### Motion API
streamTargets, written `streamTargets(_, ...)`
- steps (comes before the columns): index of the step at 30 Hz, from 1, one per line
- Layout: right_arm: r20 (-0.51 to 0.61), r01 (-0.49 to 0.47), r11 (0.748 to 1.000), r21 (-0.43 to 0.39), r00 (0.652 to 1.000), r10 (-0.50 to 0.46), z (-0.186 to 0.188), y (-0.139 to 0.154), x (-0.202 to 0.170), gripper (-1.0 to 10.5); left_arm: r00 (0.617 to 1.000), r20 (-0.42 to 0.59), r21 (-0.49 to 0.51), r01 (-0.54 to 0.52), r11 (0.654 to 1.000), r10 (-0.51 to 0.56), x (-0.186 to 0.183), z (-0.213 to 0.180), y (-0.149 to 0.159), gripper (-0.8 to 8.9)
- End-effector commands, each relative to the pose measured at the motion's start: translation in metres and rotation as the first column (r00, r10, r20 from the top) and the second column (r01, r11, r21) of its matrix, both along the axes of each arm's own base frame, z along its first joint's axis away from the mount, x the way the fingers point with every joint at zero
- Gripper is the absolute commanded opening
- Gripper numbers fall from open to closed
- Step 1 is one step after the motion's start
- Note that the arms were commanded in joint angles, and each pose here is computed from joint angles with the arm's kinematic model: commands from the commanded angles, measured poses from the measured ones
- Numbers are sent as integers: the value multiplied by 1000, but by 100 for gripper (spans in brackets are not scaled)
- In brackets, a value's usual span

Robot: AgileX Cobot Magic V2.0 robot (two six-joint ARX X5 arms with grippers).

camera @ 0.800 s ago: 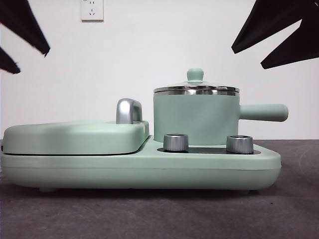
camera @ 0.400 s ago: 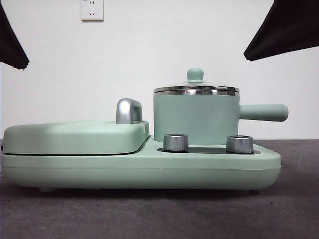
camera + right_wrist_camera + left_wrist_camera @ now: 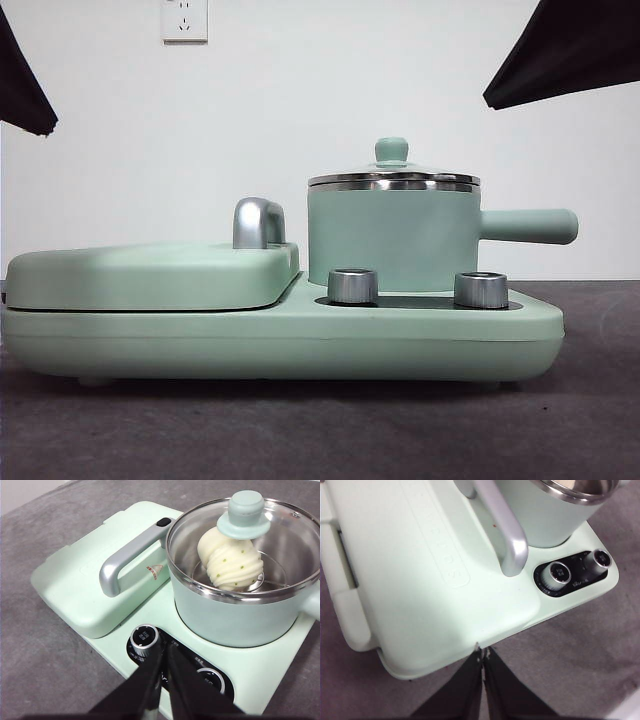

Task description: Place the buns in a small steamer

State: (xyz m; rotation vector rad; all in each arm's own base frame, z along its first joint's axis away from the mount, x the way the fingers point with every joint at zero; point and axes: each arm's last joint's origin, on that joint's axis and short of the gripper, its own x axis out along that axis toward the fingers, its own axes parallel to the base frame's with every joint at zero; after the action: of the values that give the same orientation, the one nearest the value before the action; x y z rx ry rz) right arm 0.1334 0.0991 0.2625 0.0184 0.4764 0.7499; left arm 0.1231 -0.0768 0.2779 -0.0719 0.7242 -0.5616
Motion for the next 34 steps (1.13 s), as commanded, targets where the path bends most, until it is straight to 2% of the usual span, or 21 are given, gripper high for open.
streamTargets(1, 14, -7, 1000, 10, 1000, 7, 4, 1, 0, 18, 993, 116, 36, 19, 999, -23, -1, 0, 7, 7)
streamTargets(4, 15, -7, 1000, 10, 1000, 7, 4, 2, 0, 18, 964, 254, -20, -75, 997, 78, -2, -8, 23, 7)
streamTargets(8, 14, -7, 1000, 10, 1000, 7, 4, 1, 0, 18, 892, 389, -77, -215, 973, 228, -12, -28, 46, 7)
streamTargets(14, 14, -6, 1000, 10, 1000, 6, 4, 1, 0, 19, 772, 492, -119, -398, 909, 403, -25, -71, 65, 7)
streamTargets(18, 14, -7, 1000, 10, 1000, 7, 4, 1, 0, 18, 714, 538, -148, -445, 883, 449, -26, -97, 70, 7)
streamTargets(21, 14, -6, 1000, 10, 1000, 6, 4, 1, 0, 18, 698, 551, -157, -452, 878, 458, -25, -116, 72, 7)
streamTargets(25, 15, -7, 1000, 11, 1000, 7, 4, 2, 0, 18, 724, 526, -117, -458, 881, 446, -27, -124, 72, 7)
streamTargets(34, 15, -6, 1000, 10, 1000, 6, 4, 2, 0, 19, 724, 534, -106, -455, 884, 436, -27, -124, 72, 7)
